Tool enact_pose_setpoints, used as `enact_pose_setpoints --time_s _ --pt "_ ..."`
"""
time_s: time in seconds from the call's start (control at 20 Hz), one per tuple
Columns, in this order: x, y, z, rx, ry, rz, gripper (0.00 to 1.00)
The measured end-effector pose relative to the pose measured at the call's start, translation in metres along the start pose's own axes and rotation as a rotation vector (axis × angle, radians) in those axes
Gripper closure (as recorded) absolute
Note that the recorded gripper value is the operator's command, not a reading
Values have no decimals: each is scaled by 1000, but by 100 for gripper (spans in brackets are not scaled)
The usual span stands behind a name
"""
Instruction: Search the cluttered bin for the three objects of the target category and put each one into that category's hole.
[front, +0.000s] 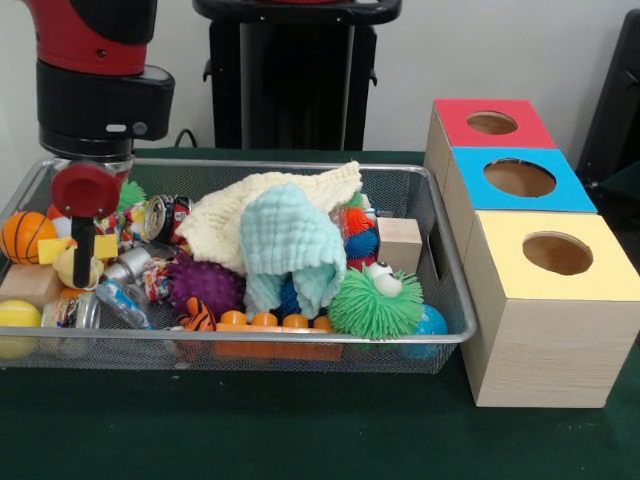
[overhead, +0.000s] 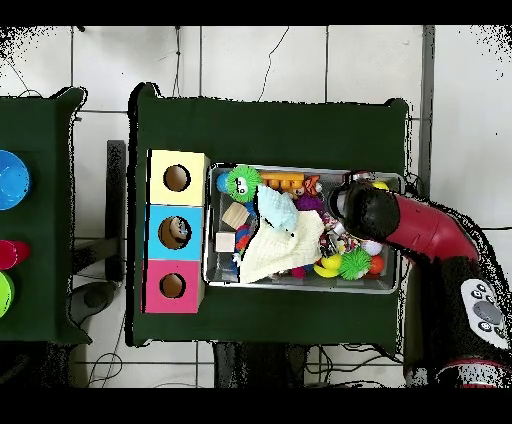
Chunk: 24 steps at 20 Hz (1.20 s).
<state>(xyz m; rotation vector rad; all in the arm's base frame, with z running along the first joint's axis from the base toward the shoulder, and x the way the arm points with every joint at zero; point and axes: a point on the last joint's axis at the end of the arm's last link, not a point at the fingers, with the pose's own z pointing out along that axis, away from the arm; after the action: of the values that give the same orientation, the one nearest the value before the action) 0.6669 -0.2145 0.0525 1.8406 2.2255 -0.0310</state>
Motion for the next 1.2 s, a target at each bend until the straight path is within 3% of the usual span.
enact_pose_setpoints --time_s 0.25,0.85,1.2 --pt "2 -1 3 1 2 -1 0" --pt "31 -1 30 -39 -1 -30 0" --pt "40 -11 43 -21 16 -30 0"
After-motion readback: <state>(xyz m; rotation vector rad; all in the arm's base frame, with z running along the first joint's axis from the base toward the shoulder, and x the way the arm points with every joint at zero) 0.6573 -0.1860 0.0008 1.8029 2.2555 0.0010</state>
